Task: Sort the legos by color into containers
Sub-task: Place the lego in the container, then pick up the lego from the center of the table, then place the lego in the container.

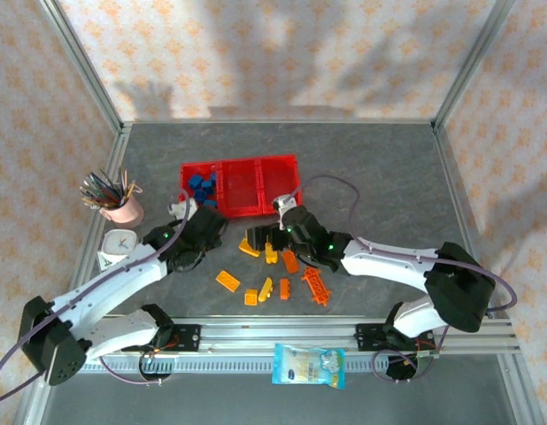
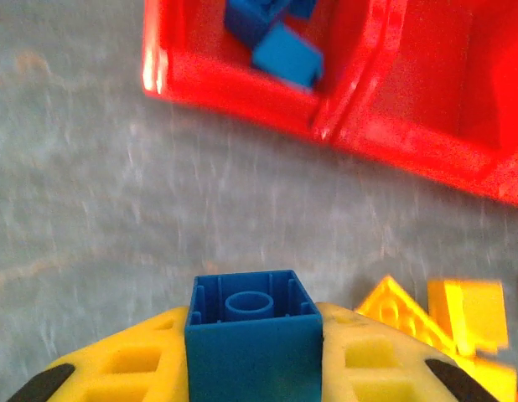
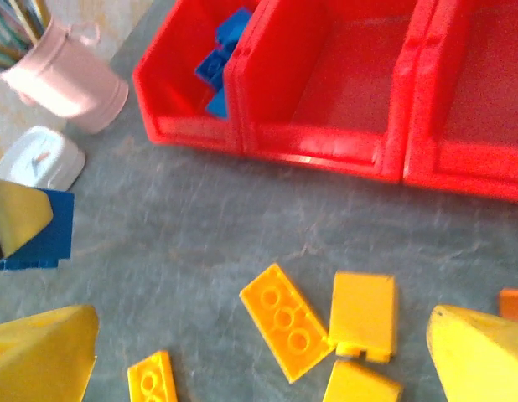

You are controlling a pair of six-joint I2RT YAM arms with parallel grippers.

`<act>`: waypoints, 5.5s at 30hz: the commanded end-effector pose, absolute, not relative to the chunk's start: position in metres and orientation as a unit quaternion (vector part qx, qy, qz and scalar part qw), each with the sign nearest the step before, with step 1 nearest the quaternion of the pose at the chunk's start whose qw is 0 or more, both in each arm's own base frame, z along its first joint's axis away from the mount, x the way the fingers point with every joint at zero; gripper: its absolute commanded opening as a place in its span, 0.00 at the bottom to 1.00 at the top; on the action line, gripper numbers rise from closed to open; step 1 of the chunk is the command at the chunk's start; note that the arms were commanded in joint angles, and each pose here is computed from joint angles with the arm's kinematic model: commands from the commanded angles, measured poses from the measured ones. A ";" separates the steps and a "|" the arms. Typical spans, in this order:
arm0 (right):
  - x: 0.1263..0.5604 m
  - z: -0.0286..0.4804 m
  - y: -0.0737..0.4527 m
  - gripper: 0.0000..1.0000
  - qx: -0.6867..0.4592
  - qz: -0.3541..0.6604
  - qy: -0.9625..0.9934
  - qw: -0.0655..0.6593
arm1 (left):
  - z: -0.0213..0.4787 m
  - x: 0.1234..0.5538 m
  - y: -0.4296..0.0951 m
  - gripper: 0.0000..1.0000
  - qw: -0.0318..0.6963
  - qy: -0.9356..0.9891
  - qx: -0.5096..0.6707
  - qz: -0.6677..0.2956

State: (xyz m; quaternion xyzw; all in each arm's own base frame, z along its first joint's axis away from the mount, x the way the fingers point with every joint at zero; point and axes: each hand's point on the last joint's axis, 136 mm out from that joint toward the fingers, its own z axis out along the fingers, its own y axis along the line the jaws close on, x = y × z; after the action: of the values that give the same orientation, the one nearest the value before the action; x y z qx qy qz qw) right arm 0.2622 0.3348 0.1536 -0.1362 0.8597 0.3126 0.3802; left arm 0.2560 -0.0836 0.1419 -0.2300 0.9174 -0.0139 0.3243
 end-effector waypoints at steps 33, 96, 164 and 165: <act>0.302 0.160 0.334 1.00 -0.130 0.264 0.871 0.393 | 0.177 0.430 -0.046 0.57 0.399 0.894 -0.203 0.033; 0.271 0.039 0.404 0.63 -0.394 0.056 0.887 0.233 | 0.165 0.245 -0.039 0.99 0.380 0.870 -0.282 -0.138; 0.414 0.179 0.399 0.56 -0.171 0.137 0.893 0.394 | 0.199 0.291 -0.065 0.99 0.425 0.844 -0.258 -0.202; 0.405 0.175 0.393 0.57 -0.172 0.136 0.896 0.387 | 0.196 0.290 -0.066 0.99 0.422 0.846 -0.254 -0.204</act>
State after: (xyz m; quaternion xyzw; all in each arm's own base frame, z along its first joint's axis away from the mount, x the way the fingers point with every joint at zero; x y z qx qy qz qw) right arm 0.4235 0.4030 0.1438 -0.1802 0.9019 0.1139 0.3758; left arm 0.2887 -0.0587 0.1879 -0.2782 0.8470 -0.1881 0.4122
